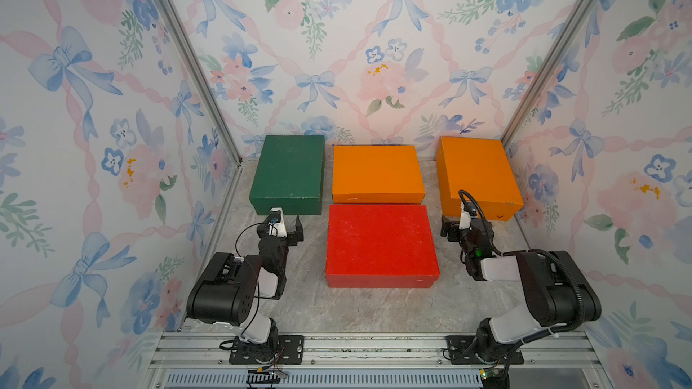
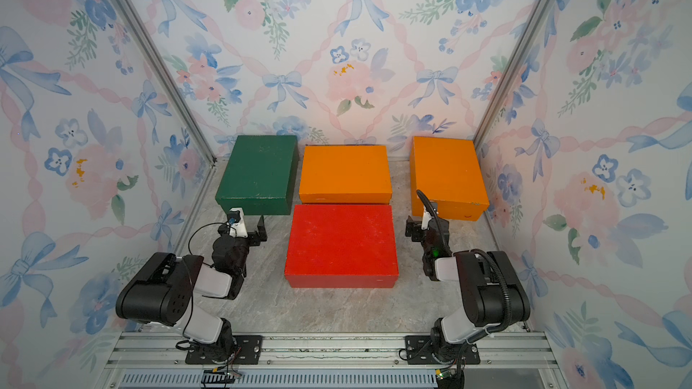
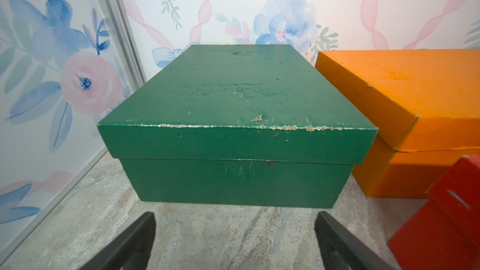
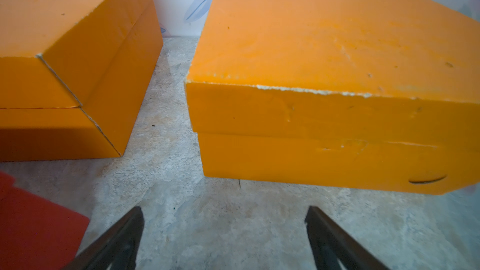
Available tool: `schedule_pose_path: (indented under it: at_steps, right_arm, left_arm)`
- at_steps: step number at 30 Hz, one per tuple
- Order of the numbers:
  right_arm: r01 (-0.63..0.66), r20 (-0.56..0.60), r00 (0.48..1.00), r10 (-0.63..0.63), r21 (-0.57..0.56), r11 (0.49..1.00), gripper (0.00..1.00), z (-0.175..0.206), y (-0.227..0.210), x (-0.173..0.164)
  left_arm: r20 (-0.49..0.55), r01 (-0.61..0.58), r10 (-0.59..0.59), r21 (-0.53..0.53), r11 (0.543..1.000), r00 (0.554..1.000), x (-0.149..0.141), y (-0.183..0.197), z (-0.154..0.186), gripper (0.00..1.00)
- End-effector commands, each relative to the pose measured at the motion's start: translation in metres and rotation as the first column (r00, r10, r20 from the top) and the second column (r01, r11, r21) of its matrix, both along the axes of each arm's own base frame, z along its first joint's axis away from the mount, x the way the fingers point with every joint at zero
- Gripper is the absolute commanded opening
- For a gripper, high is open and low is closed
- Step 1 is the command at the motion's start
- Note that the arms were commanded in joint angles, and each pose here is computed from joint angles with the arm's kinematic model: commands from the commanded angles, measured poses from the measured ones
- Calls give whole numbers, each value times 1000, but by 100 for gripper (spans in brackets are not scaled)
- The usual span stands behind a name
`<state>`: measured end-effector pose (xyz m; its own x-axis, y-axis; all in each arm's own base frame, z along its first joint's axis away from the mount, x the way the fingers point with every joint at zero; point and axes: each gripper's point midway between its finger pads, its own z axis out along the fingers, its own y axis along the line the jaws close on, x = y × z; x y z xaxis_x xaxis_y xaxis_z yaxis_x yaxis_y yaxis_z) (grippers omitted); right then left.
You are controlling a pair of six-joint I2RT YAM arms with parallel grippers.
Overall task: Stack the shoeboxes
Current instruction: Pick up the shoebox from the center of the board.
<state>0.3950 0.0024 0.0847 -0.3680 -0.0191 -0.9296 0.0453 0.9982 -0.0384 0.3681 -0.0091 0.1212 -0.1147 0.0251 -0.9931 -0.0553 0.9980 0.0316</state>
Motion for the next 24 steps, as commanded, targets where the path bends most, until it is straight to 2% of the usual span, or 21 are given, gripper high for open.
schedule_pose_path:
  at_steps: [1, 24]
  right_arm:
    - [-2, 40, 999, 1, 8, 1000, 97, 12, -1, 4]
    - [0, 39, 999, -1, 5, 1000, 97, 11, -1, 4]
  left_arm:
    - [26, 10, -10, -10, 1000, 1000, -1, 0, 7, 98]
    - [29, 13, -12, -11, 1000, 1000, 0, -1, 8, 98]
